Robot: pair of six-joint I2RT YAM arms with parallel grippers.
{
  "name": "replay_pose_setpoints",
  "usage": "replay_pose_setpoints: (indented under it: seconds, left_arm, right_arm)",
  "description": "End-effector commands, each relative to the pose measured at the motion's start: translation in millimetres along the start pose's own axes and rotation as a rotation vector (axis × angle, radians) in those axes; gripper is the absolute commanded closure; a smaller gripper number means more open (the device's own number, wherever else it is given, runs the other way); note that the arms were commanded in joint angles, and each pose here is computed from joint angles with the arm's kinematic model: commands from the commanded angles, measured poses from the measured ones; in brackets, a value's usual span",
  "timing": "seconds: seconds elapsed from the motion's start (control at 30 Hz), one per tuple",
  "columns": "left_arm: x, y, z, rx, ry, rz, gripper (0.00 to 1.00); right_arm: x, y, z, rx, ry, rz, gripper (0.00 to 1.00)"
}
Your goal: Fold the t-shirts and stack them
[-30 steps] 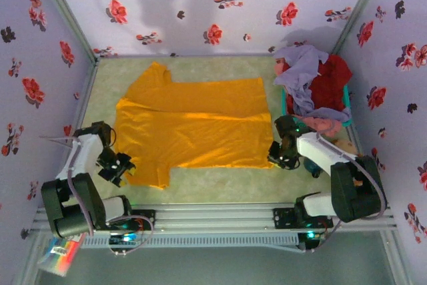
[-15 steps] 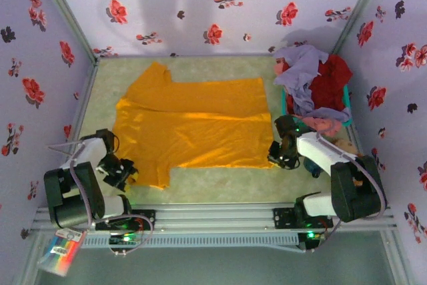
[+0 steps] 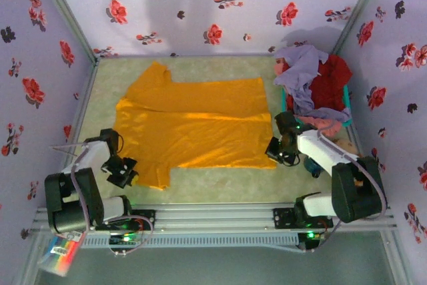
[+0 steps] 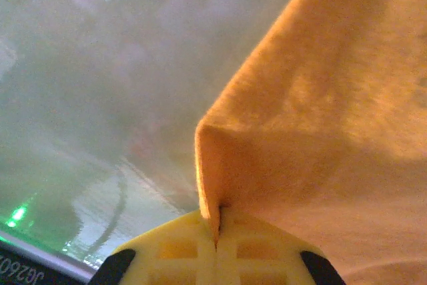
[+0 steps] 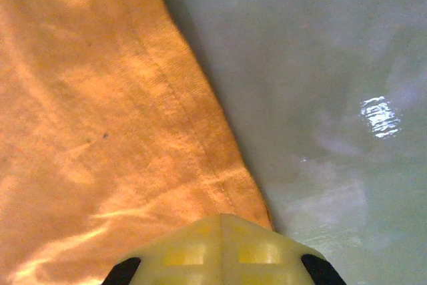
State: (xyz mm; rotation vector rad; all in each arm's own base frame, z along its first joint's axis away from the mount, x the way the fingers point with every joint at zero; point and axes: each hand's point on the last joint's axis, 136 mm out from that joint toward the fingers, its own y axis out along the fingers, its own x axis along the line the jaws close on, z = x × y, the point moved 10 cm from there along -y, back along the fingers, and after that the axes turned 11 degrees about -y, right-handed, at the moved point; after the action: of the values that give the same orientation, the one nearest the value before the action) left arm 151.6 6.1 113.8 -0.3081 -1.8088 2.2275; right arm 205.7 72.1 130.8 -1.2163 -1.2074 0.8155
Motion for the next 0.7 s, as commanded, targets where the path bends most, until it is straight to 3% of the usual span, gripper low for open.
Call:
replay_pose_setpoints:
  seconds: [0.0, 0.17, 0.27, 0.37, 0.53, 0.67]
  left_arm:
    - [-7.9, -28.0, 2.1, -0.134, 0.015, 0.142, 1.0]
    - [9.2, -41.7, 11.7, -0.161, -0.017, 0.171, 1.0]
    - [13.8, -38.3, 14.0, -0.142, 0.012, 0.144, 1.0]
    - [14.7, -33.3, 13.7, -0.142, 0.01, 0.155, 1.0]
    - [13.1, -24.9, 11.6, -0.144, -0.009, 0.176, 1.0]
    - [11.0, -28.3, 10.2, -0.157, 0.013, 0.167, 1.0]
  right_arm:
    - [2.6, -6.0, 5.0, 0.01, -0.011, -0.04, 1.0]
    - [-2.1, -12.8, 12.7, 0.032, -0.025, -0.004, 1.0]
    - [-7.6, -17.0, 18.8, 0.026, -0.016, 0.034, 0.86]
    - [-12.5, -10.0, 22.9, 0.043, -0.01, 0.056, 0.78]
    - [-11.3, -1.3, 19.4, 0.088, -0.026, 0.069, 0.69]
    - [-10.2, 8.1, 17.0, 0.108, -0.032, 0.057, 0.69]
